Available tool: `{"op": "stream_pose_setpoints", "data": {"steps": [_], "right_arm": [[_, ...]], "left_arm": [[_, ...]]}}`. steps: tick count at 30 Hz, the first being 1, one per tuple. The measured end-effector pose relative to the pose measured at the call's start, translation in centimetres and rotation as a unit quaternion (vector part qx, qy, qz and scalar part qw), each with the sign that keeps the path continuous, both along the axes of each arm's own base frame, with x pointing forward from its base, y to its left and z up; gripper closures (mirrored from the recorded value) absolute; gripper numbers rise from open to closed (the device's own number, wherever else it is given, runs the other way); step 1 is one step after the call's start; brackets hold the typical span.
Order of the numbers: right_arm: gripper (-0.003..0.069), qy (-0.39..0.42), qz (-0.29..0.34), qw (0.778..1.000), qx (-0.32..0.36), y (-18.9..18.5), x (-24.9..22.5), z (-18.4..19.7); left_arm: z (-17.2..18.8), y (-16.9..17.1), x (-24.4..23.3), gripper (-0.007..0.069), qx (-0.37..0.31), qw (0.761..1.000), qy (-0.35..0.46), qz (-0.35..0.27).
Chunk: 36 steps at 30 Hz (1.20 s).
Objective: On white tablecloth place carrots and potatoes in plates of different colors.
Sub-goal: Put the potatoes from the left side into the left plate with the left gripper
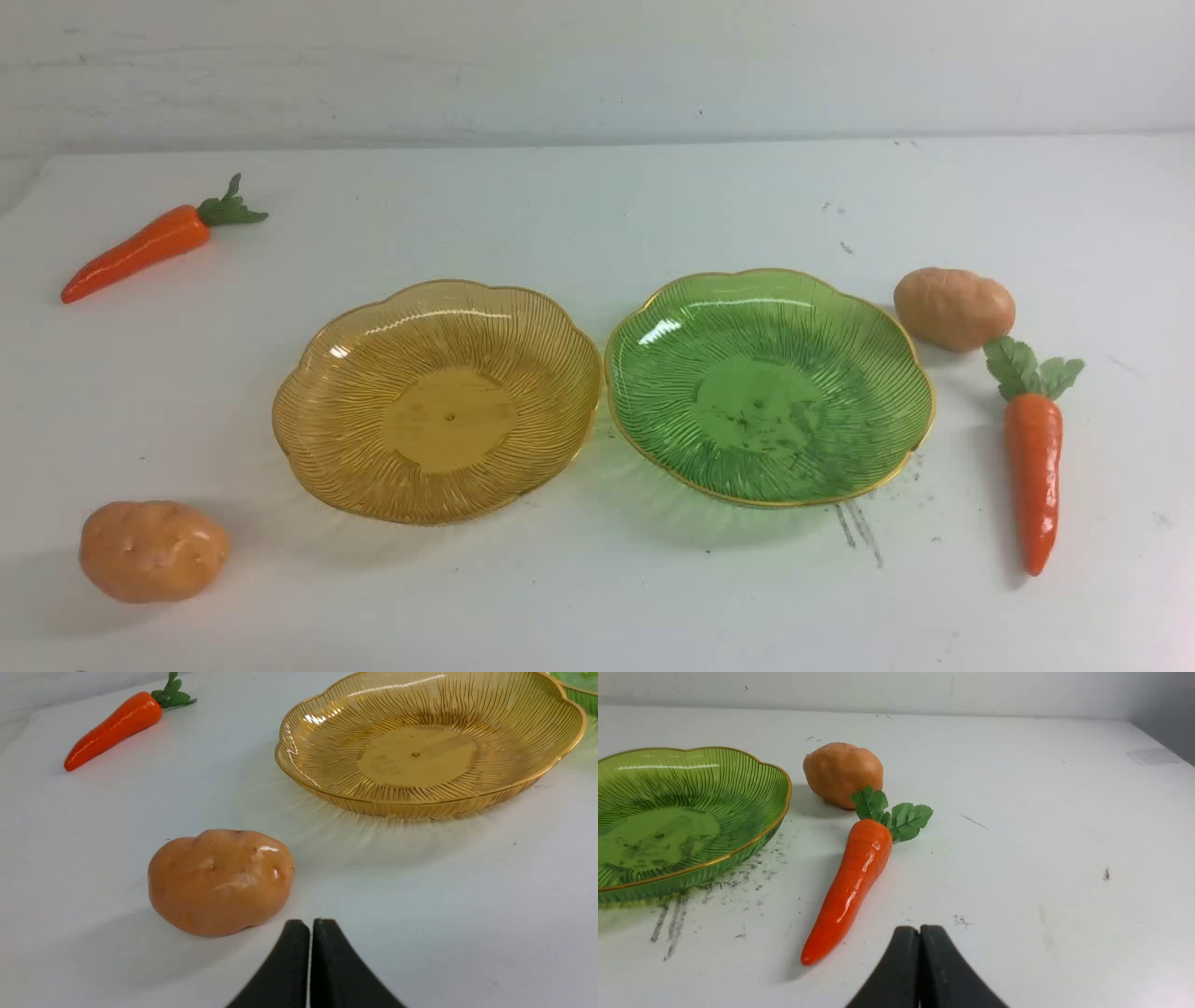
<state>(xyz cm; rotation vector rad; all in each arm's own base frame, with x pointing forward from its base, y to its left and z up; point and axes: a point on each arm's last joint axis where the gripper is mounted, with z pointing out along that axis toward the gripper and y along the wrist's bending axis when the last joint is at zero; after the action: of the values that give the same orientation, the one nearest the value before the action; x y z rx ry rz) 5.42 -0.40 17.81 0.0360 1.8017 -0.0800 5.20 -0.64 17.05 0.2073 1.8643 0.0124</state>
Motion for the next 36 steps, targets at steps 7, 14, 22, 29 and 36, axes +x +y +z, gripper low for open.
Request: {"op": "stream_pose_setpoints", "data": {"steps": [7, 14, 22, 29, 36], "right_arm": [[0.0674, 0.0, 0.0, 1.0, 0.0, 0.0, 0.0, 0.0], [0.0674, 0.0, 0.0, 1.0, 0.0, 0.0, 0.0, 0.0], [0.0674, 0.0, 0.0, 1.0, 0.0, 0.0, 0.0, 0.0], [0.0674, 0.0, 0.0, 1.0, 0.0, 0.0, 0.0, 0.0], [0.0674, 0.0, 0.0, 1.0, 0.0, 0.0, 0.0, 0.0]], "left_arm": [[0.0, 0.0, 0.0, 0.0629, 0.0, 1.0, 0.0, 0.0], [0.0, 0.0, 0.0, 0.0629, 0.004, 1.0, 0.0, 0.0], [0.0, 0.1, 0.0, 0.0629, 0.021, 1.0, -0.001, 0.001], [1.0, -0.4, 0.2, 0.0629, -0.157, 0.987, -0.036, 0.015], [4.2, 0.9, 0.4, 0.0629, -0.379, 0.901, -0.198, 0.074]]}}
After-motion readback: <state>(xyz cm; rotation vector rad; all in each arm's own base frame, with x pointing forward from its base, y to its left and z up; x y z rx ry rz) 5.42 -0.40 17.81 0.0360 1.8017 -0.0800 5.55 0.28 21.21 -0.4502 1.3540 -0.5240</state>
